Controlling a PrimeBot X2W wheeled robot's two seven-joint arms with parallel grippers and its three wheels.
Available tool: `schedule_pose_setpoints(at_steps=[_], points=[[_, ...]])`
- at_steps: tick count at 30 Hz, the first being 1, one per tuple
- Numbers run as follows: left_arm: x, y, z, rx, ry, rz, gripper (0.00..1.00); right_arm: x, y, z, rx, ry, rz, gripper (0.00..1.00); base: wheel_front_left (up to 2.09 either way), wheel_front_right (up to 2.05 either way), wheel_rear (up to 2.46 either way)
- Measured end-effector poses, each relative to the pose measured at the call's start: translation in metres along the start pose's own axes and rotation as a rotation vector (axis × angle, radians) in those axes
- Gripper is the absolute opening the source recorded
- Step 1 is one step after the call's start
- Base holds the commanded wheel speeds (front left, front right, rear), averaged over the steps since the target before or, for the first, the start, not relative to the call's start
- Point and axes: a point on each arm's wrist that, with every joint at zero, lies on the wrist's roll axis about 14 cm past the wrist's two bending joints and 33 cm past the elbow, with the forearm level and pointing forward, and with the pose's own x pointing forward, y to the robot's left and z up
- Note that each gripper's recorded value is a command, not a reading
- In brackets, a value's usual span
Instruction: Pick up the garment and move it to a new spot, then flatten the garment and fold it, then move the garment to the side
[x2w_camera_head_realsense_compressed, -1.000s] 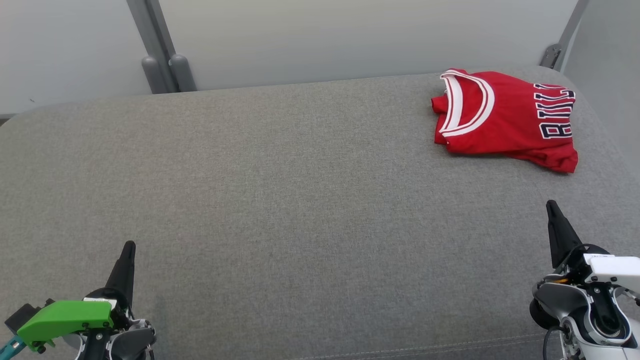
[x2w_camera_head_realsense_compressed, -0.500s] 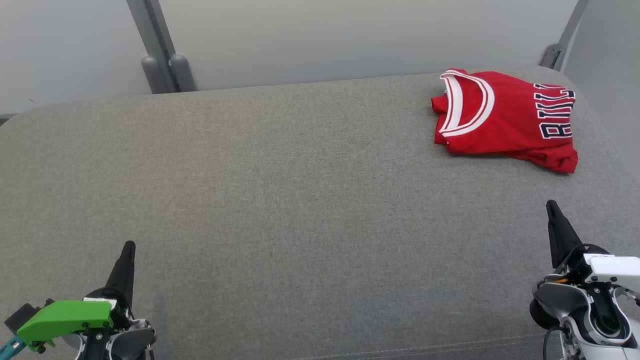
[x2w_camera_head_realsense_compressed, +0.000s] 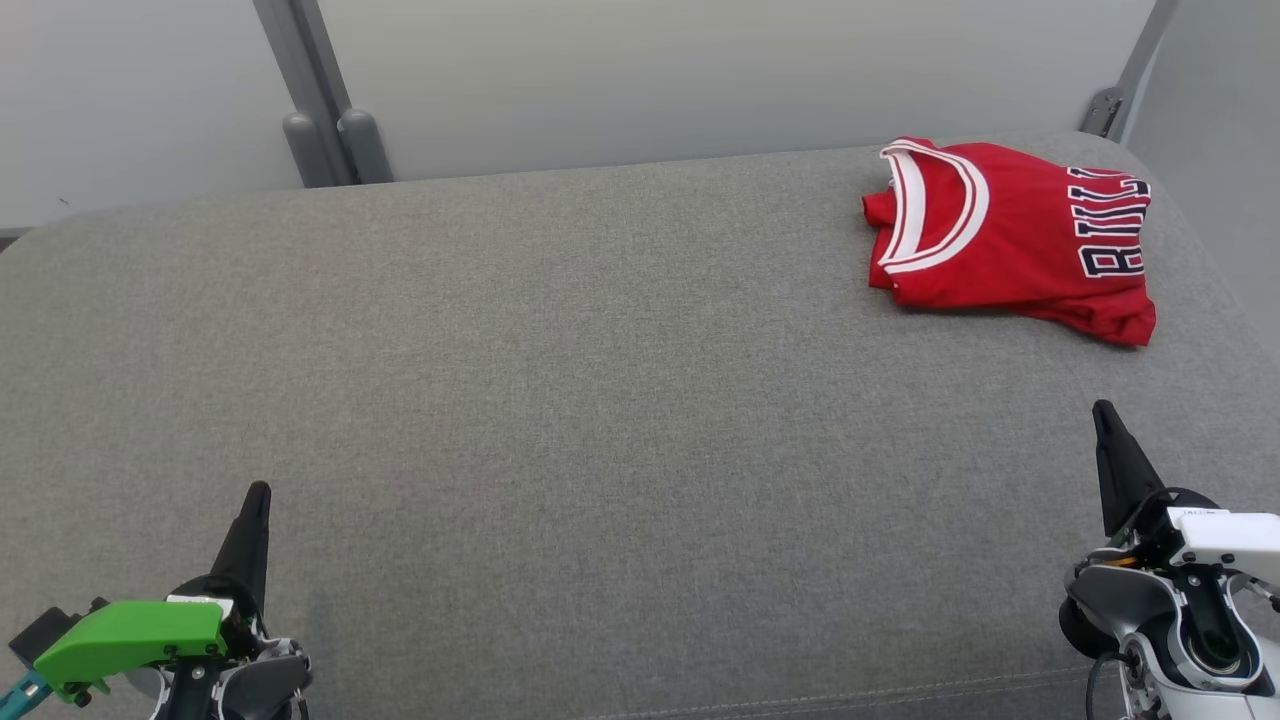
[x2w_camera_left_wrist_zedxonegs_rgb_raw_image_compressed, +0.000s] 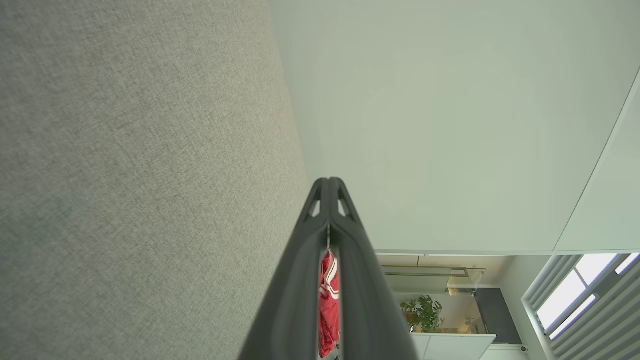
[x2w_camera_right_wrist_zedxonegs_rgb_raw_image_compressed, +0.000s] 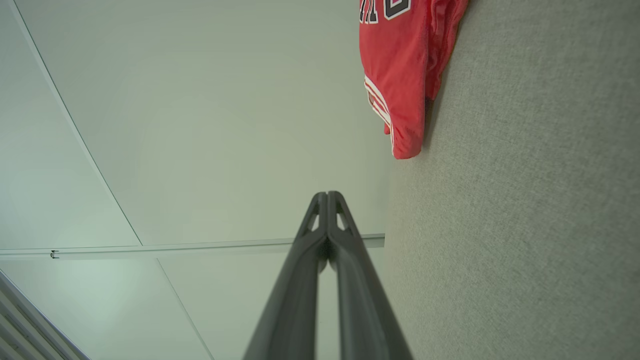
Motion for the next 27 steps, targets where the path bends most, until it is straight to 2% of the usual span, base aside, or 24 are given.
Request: schedule_pose_setpoints(at_steps=[27], points=[[0.0000,0.0000,0.0001,0.000,0.000,0.000,0.00,0.0000,0.0006,0.0003,0.001,-0.002,0.003,0.00,0.00,0.00,0.00]])
